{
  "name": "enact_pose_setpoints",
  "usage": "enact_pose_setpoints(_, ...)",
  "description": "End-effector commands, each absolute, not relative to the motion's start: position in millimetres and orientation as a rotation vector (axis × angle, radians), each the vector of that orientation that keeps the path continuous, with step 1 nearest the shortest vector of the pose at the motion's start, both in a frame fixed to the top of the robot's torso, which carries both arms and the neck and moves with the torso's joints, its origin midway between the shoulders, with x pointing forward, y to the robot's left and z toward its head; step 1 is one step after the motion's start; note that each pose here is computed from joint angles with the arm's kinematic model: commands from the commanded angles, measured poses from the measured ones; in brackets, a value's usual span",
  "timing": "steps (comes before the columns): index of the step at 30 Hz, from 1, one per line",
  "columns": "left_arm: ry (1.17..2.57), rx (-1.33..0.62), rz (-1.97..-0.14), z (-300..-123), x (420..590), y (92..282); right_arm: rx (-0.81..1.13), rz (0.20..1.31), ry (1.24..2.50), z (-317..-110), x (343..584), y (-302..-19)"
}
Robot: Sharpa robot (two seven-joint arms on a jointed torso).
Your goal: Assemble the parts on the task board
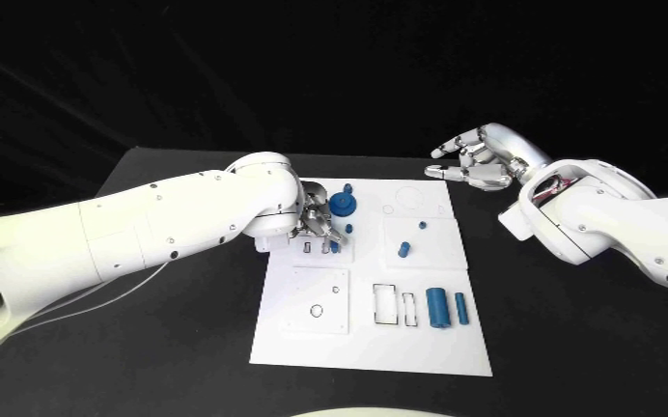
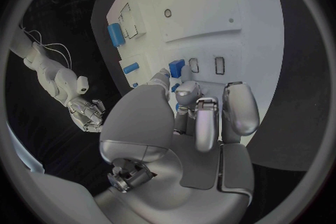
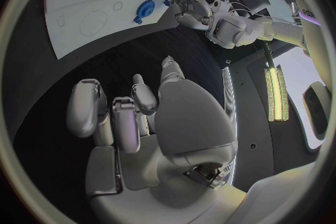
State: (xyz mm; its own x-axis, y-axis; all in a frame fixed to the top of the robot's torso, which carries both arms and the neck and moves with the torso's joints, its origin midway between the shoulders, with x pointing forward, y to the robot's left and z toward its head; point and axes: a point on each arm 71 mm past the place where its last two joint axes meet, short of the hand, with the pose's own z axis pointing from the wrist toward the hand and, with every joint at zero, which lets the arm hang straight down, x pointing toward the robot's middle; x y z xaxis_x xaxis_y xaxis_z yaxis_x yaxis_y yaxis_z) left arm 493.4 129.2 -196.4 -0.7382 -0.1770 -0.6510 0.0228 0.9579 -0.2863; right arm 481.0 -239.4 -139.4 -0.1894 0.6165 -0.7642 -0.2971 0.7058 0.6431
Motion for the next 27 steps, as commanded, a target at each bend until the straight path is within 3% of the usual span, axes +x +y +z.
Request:
enact_pose_setpoints(1, 2.394, -0.100, -0.313, -197.2, 493.3, 129.6, 0.252, 0.839, 1.569, -140.2, 480.6, -237.8)
enact_pose_setpoints(27, 2.433, -0.074, -0.301, -199.7, 493.6, 130.4, 0.250, 0.840, 1.581, -142.3, 480.6, -236.6)
